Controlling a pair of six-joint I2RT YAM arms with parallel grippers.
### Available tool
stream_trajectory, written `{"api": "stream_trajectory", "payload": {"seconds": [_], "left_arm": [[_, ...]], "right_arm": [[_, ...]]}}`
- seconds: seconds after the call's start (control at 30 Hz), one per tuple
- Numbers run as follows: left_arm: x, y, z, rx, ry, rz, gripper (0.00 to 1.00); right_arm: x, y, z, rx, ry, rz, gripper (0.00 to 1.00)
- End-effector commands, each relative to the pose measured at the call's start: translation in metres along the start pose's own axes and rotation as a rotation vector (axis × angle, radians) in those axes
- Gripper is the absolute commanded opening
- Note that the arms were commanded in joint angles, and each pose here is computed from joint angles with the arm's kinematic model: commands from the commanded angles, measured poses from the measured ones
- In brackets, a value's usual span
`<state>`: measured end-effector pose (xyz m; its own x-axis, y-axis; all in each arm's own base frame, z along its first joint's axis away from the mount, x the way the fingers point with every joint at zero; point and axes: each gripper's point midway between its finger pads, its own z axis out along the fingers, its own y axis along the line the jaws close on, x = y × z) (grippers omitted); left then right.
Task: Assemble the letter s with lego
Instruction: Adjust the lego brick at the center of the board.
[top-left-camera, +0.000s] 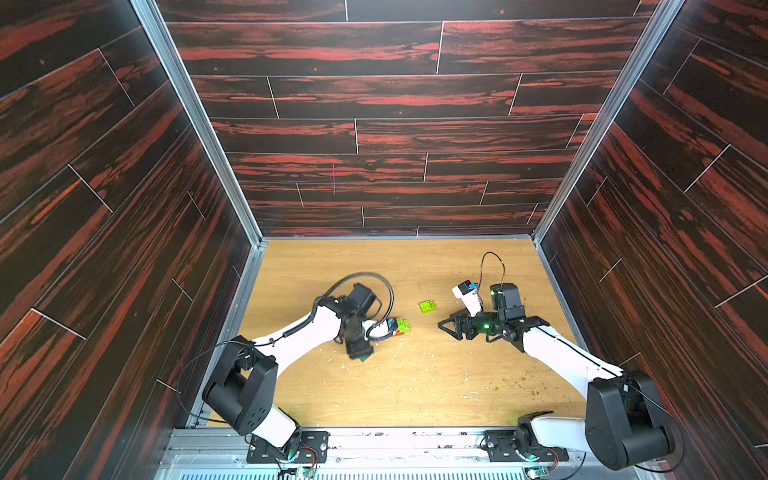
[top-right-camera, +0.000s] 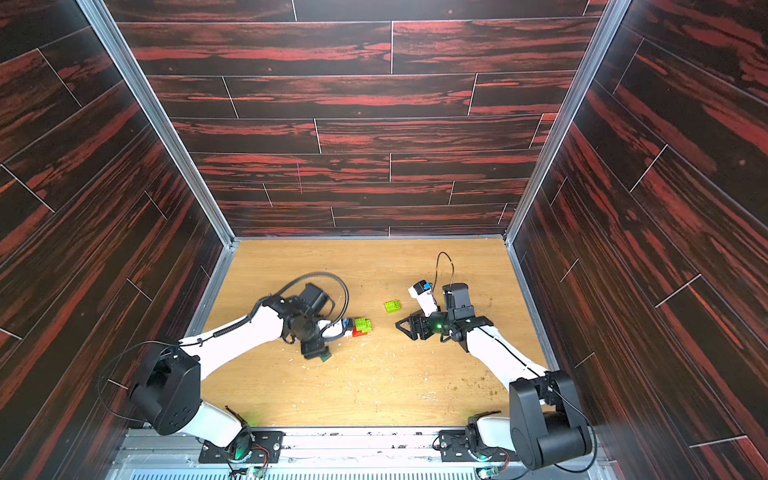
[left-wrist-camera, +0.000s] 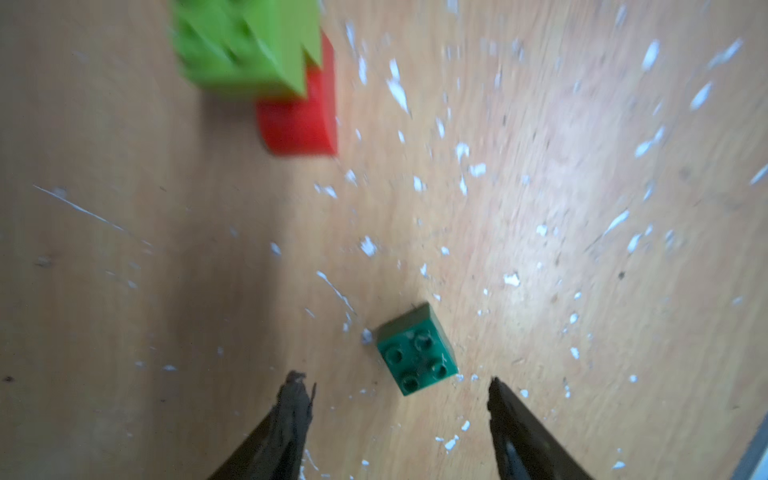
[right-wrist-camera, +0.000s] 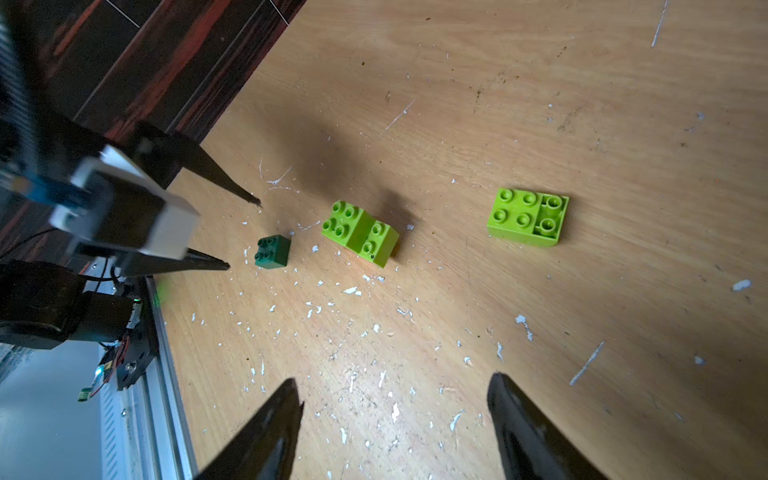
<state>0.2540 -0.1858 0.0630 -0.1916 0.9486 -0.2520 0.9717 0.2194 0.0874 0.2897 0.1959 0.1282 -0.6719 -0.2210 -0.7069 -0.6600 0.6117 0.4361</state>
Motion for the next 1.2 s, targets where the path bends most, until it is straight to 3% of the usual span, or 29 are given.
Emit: {"api": "stream_trajectory", "payload": {"seconds": [0.0,0.3,0.67,0.83,1.17], "left_arm": [[0.007,0.014,0.001,-0.071,0.037,0.047,0.70],[0.027,0.009,0.023,-0.025,0.148,0.090,0.70],[0.020,0.010,0.038,0.012,0.153,0.104,0.67],[0.009,0.013,0.036,0.015,0.119,0.099,0.63],[-0.007,0.010,0.039,0.056,0.062,0.086,0.64]], "right_arm": [[-0.006,0.007,-0.006,-0.018,-0.019,-0.006,0.74],[-0.003,0.007,-0.005,-0.020,-0.017,-0.007,0.74],[-0.002,0.008,-0.005,-0.025,-0.018,-0.008,0.74],[-0.002,0.008,-0.005,-0.027,-0.018,-0.005,0.74],[-0.001,0.008,-0.003,-0.032,-0.015,-0.002,0.74]]}}
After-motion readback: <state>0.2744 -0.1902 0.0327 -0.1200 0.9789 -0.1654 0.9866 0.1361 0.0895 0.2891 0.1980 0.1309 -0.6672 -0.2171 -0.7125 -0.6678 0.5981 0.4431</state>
